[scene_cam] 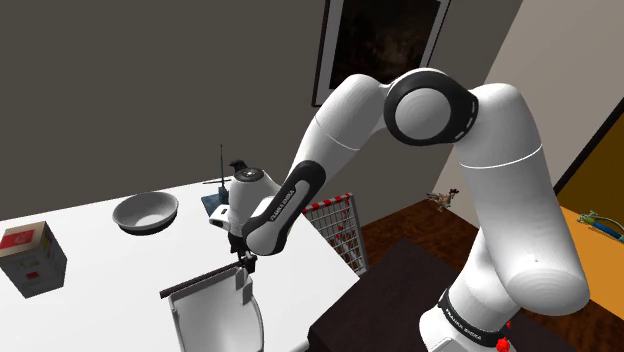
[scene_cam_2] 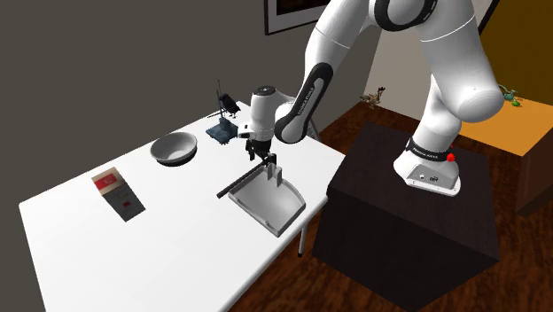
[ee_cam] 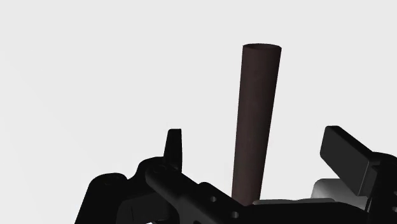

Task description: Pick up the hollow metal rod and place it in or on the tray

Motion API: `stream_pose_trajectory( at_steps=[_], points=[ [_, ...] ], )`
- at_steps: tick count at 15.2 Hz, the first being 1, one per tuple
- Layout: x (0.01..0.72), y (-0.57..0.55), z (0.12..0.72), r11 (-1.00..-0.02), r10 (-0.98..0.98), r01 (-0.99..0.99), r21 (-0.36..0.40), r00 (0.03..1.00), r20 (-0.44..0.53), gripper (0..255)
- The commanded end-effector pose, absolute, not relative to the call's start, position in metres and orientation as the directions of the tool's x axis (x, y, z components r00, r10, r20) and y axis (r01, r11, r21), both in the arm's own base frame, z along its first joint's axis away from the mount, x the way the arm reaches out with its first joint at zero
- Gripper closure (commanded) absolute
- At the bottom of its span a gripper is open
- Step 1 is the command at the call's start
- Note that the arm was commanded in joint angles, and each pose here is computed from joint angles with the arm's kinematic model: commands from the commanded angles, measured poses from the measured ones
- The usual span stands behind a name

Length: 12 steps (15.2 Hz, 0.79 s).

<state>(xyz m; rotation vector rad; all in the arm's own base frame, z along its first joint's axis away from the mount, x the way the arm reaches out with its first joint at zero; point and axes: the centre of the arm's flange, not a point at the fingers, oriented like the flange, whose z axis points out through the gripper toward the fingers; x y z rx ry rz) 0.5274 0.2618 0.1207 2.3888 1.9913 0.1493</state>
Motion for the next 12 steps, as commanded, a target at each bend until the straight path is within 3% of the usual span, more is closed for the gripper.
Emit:
stream_pose_trajectory(
  at_steps=[1, 4, 5, 12],
  points=[
    [0.5274, 0.2619, 0.1201, -0.182, 0.983, 0.980, 0.083, 0.177, 0.056, 0],
    [0.5274, 0.2619, 0.1202, -0.182, 0.983, 0.980, 0.083, 0.177, 0.056, 0],
    [0.5274, 0.2619, 0.1202, -0.182, 0.983, 0.980, 0.083, 0.177, 0.056, 255],
    [0.5274, 0.2611, 0.1206, -0.182, 0.983, 0.980, 0.083, 0.177, 0.056, 255]
  ],
)
